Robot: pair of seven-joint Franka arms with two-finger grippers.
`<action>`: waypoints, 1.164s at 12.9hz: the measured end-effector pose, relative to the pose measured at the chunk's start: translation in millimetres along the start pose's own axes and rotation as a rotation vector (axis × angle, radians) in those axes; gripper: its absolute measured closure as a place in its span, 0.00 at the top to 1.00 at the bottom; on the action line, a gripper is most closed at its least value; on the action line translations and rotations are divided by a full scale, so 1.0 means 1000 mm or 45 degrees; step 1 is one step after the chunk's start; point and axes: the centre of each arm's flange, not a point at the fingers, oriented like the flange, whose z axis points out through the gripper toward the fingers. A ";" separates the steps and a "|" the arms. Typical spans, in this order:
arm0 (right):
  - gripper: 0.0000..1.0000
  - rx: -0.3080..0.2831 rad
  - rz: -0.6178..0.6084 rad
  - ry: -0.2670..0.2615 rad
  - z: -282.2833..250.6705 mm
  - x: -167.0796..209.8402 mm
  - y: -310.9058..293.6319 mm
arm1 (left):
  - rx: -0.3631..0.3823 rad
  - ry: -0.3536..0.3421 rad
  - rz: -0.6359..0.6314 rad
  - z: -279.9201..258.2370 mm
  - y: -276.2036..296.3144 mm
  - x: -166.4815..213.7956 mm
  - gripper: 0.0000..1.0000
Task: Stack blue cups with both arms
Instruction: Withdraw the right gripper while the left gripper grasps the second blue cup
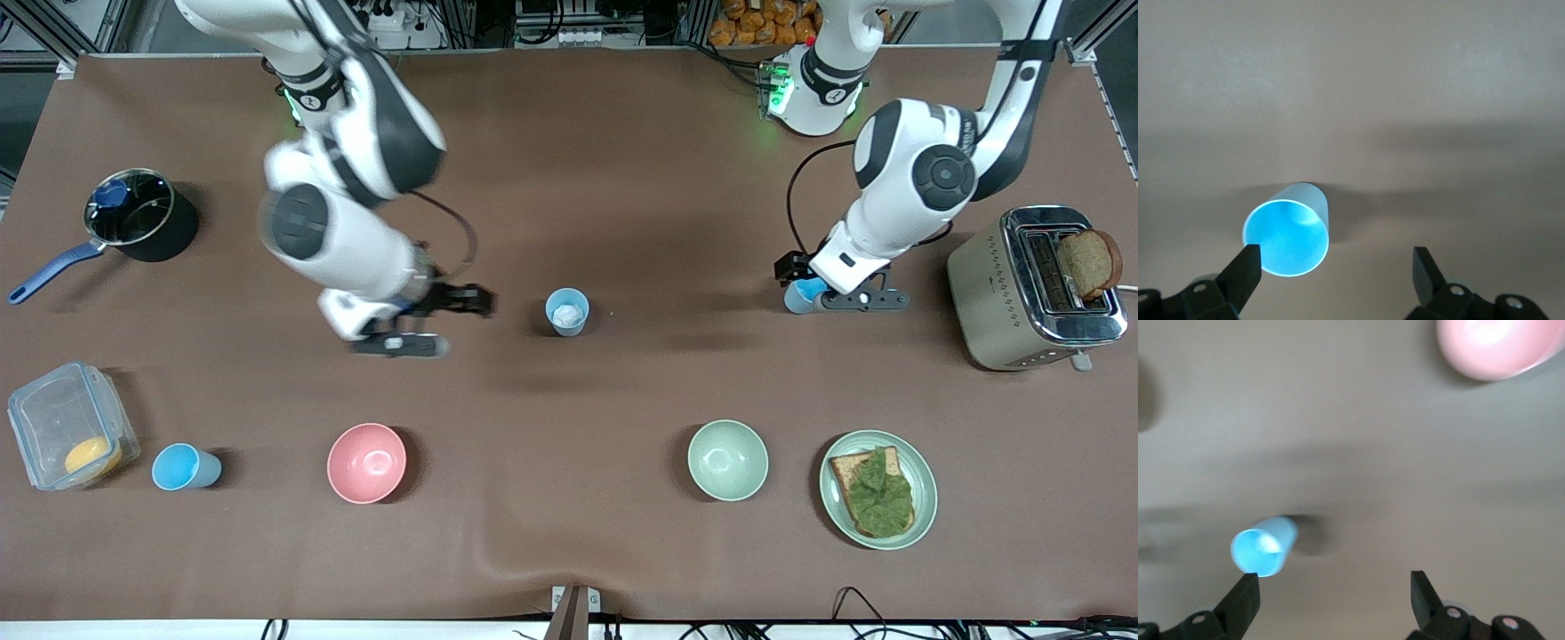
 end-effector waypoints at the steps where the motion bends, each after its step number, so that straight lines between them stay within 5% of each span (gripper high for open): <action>1: 1.00 -0.048 -0.039 0.000 -0.030 0.003 0.017 | 0.002 -0.007 0.005 0.011 0.001 -0.004 1.00; 4: 1.00 -0.087 -0.159 -0.036 -0.098 0.007 0.089 | 0.009 -0.045 0.016 0.034 0.003 -0.013 1.00; 8: 1.00 -0.049 -0.190 -0.061 -0.141 0.014 0.201 | 0.005 -0.035 0.017 0.054 0.002 -0.017 0.94; 11: 1.00 -0.043 -0.194 -0.062 -0.135 0.011 0.227 | 0.005 -0.041 0.017 0.061 0.002 -0.017 0.75; 13: 1.00 -0.097 -0.229 0.013 -0.126 0.002 0.225 | 0.006 -0.049 0.015 0.065 0.001 -0.018 0.52; 15: 1.00 -0.112 -0.230 0.065 -0.123 -0.009 0.230 | 0.009 -0.063 0.012 0.070 -0.001 -0.021 0.47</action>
